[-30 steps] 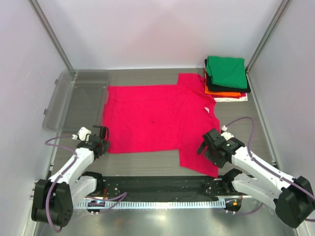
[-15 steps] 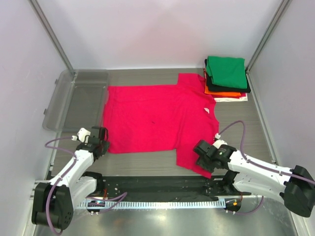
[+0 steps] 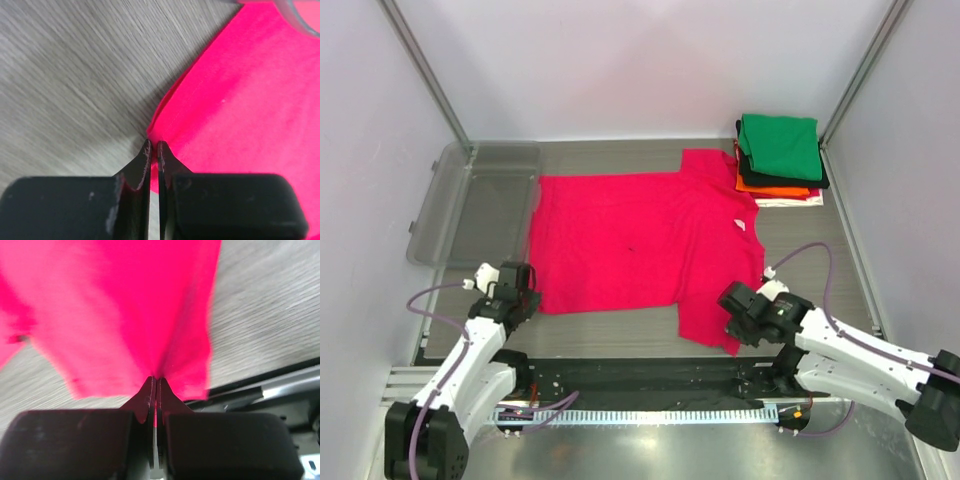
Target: Fold and stack the t-shirts
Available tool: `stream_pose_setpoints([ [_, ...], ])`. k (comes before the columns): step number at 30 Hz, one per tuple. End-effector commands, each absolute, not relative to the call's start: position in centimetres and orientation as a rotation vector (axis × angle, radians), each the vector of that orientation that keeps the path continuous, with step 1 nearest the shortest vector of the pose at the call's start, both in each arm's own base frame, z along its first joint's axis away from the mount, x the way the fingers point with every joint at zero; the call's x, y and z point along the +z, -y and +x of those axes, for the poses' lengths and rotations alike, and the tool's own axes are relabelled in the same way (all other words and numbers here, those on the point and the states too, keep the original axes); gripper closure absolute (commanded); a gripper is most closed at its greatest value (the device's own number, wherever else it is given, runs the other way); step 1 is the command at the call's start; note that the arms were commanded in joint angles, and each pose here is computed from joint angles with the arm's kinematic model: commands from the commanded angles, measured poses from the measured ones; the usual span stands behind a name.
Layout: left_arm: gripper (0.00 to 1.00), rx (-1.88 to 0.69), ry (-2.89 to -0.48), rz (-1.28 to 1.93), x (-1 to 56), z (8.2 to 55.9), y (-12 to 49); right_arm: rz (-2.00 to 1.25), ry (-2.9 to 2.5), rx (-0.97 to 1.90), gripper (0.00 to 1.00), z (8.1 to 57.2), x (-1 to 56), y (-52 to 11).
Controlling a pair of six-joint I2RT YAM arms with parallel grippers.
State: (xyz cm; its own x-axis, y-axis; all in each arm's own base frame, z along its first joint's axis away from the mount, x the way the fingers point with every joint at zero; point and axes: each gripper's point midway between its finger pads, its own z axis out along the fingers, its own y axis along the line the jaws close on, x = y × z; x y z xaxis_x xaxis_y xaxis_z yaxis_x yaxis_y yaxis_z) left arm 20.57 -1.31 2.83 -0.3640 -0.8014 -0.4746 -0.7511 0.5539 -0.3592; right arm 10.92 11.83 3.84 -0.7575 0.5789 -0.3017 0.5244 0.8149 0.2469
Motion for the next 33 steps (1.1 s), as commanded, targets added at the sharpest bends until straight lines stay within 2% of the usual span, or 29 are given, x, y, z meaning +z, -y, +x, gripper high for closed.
stream_pose_setpoints([
  [1,1.0,-0.171,-2.189,-1.222,4.6,19.6,1.9,0.794,-2.525,0.204,0.99,12.3,8.4,-10.8],
  [11,1.0,-0.303,-2.226,-1.226,5.9,17.6,4.2,0.754,-2.433,0.21,0.99,10.7,15.1,-6.4],
  [19,1.0,-0.318,-2.165,-1.191,11.2,17.7,3.8,0.76,-2.41,0.197,0.99,10.1,16.3,-4.9],
  [28,1.0,-0.263,-2.124,-1.155,12.9,18.1,2.7,0.601,-2.443,0.222,0.99,13.2,15.4,-9.4],
  [33,1.0,-0.186,-2.149,-1.088,14.2,20.1,2.4,0.492,-2.375,0.138,0.99,17.4,18.3,-11.0],
])
